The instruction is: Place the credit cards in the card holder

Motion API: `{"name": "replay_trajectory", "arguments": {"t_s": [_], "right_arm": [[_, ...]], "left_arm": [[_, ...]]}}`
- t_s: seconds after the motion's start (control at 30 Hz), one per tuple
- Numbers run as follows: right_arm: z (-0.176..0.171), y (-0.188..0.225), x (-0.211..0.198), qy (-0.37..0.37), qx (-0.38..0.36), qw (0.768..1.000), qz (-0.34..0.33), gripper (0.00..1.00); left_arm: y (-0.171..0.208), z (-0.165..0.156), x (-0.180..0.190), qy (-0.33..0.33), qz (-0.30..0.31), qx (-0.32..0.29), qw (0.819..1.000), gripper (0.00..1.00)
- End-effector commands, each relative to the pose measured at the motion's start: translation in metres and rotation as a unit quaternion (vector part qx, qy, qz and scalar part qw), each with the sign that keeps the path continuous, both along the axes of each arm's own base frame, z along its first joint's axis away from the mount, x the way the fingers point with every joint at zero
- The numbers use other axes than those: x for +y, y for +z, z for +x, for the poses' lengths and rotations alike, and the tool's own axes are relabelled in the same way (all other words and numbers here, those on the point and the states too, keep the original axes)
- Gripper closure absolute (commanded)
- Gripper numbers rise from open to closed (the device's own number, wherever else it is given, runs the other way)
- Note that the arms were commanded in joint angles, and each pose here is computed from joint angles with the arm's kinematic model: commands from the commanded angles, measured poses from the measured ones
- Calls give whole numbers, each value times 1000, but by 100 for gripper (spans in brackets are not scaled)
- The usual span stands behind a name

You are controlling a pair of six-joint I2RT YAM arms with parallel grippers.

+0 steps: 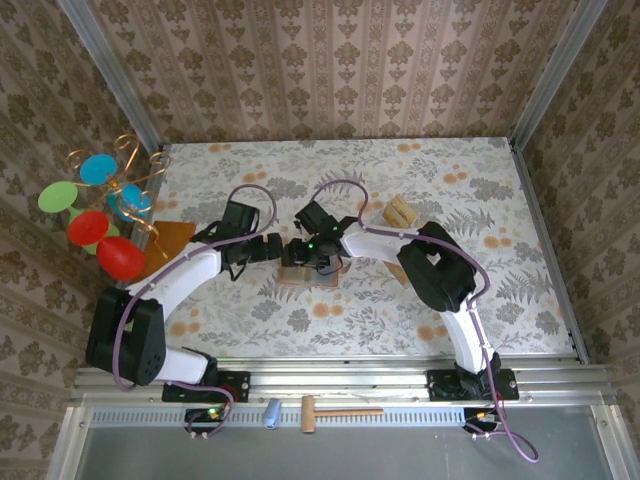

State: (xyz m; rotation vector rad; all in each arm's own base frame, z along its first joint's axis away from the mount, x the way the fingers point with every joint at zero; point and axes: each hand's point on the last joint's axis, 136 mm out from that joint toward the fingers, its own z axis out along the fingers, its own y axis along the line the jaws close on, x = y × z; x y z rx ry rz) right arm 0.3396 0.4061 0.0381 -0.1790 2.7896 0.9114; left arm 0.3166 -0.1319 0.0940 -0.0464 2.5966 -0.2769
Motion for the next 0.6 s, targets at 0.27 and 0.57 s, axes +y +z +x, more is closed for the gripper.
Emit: {"name": "replay_trajectory", "arguments": {"t_s": [0.27,0.57], "right_arm": [[-5,18,-3,6,-4,1000,7,47],[-19,40,-32,10,-40,999,-20,47]], "left_arm": [[6,2,2,5,-12,-9,1000,0],[-9,2,3,8,-15,9,1000,0]]}}
